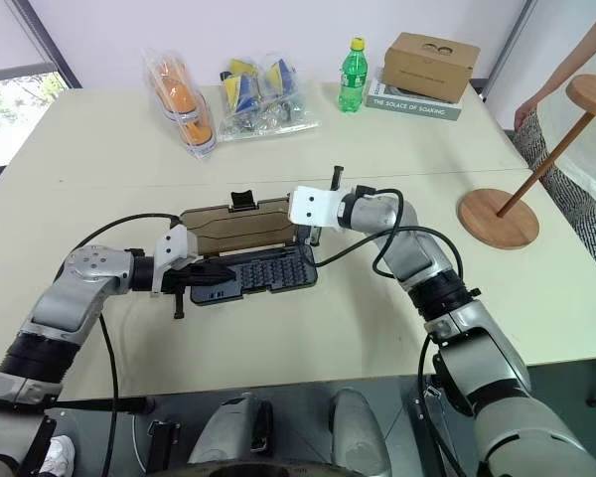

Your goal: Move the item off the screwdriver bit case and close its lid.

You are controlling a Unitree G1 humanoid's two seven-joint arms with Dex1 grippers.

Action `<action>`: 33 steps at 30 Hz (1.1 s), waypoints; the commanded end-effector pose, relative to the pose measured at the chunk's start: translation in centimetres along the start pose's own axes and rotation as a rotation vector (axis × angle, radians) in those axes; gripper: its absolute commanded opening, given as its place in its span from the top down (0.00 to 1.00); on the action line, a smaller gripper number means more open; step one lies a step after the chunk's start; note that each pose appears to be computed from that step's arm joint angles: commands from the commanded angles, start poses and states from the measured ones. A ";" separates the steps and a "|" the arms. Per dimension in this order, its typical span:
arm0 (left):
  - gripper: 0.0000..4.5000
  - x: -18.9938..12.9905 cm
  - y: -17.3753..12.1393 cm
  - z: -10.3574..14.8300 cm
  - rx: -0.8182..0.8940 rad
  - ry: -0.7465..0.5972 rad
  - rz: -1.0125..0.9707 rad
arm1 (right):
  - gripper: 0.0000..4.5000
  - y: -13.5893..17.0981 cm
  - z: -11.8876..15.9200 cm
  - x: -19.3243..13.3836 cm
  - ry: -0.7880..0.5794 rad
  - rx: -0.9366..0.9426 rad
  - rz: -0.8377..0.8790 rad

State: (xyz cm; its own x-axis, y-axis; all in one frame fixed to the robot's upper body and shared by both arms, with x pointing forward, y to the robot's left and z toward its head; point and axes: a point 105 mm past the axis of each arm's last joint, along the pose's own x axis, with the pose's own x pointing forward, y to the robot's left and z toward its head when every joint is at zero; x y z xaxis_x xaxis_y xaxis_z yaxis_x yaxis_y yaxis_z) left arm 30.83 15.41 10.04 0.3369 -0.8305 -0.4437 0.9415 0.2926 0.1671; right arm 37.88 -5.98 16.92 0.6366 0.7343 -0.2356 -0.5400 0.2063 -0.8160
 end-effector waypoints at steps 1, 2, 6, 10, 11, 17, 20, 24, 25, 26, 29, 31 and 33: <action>1.00 0.0 0.3 0.0 0.000 0.006 0.011 | 0.99 -1.8 1.3 -1.5 -0.023 -0.022 -0.087; 1.00 0.0 0.4 0.0 0.002 0.005 0.011 | 0.99 -1.6 1.3 -1.7 -0.015 -0.014 -0.082; 1.00 0.1 0.8 0.3 0.008 0.000 0.009 | 0.99 -1.3 1.4 -2.4 0.008 0.015 -0.100; 1.00 0.2 0.8 0.6 0.015 -0.011 -0.002 | 0.99 -1.3 1.9 -2.5 0.004 0.025 -0.119; 1.00 0.3 0.8 0.6 0.015 -0.013 -0.005 | 0.99 -1.3 2.1 -2.5 -0.001 0.026 -0.122; 1.00 0.1 0.9 1.4 -0.006 -0.048 -0.009 | 0.99 -1.3 2.6 -2.3 -0.012 0.008 -0.122; 1.00 -0.1 1.1 2.3 -0.057 -0.088 -0.016 | 0.99 -1.2 2.7 -2.3 -0.014 0.002 -0.117; 1.00 -0.4 0.5 4.4 -0.122 -0.167 -0.072 | 0.99 -0.9 2.6 -2.2 -0.013 -0.001 -0.106; 1.00 -0.4 0.3 4.9 -0.128 -0.182 -0.089 | 0.99 -0.8 2.6 -2.2 -0.013 -0.002 -0.102; 1.00 -0.6 0.0 5.5 -0.143 -0.202 -0.110 | 0.99 -0.8 2.6 -2.2 -0.015 0.000 -0.099; 1.00 -1.2 -0.3 7.4 -0.168 -0.264 -0.152 | 0.99 -0.7 2.6 -2.1 -0.019 0.010 -0.096; 1.00 -1.6 -0.3 8.6 -0.177 -0.303 -0.167 | 0.99 -0.6 2.5 -2.1 -0.017 0.009 -0.094; 1.00 -2.1 0.1 9.9 -0.193 -0.348 -0.168 | 0.99 -0.5 2.4 -2.1 -0.014 0.010 -0.093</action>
State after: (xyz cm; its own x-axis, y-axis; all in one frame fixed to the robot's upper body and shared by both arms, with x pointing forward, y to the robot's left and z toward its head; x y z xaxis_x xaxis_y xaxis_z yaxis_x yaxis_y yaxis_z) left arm 30.34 12.56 17.51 0.1932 -0.9655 -0.1746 0.9721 0.2124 -0.0991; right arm 36.03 -6.70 17.39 0.6871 0.6934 -0.2170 -0.5280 0.2713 -0.8047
